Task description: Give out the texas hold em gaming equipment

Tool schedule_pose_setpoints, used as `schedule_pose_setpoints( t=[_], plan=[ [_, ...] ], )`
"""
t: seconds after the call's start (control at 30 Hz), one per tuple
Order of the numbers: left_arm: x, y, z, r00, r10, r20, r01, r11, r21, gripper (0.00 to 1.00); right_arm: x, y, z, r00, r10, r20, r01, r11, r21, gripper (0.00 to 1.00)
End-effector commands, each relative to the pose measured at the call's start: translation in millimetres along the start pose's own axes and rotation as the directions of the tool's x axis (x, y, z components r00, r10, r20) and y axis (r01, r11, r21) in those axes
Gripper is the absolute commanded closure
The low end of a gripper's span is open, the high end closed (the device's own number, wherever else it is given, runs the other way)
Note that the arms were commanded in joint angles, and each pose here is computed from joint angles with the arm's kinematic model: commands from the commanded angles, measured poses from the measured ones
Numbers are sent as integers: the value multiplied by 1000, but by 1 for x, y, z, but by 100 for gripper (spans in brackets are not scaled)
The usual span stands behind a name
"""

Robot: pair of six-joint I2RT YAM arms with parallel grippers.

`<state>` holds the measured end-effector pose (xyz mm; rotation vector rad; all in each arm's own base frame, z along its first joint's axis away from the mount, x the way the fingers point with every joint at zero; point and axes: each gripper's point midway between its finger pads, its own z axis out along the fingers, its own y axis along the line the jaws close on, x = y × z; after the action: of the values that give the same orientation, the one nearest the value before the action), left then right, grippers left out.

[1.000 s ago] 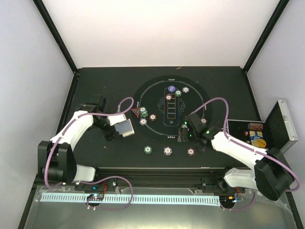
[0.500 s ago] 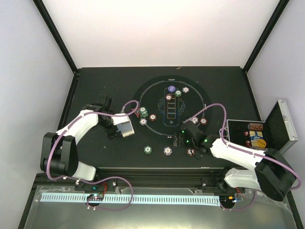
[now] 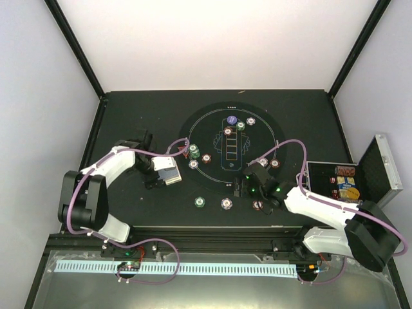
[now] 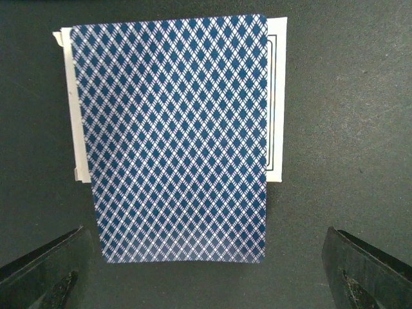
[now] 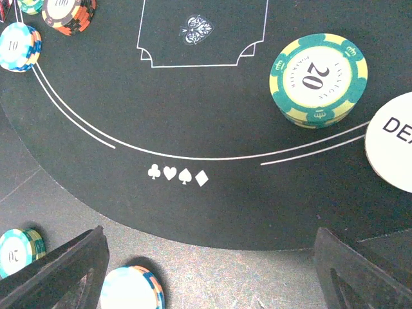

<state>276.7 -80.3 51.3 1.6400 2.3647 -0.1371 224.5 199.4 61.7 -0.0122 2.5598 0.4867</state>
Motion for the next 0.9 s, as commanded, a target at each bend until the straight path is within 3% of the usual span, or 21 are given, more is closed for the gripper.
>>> schedule_pose_setpoints(
  t=[0.0,0.87],
  plan=[
    [-7,4,2,999,34,10,-34,999,13,1,-5,3,1,1000,15,25,-15,1000,-1,11],
    [-10,21,3,999,54,-1,-54,998,-42,1,2,6,8,1000,14,-19,-14,1000,-8,17]
  ],
)
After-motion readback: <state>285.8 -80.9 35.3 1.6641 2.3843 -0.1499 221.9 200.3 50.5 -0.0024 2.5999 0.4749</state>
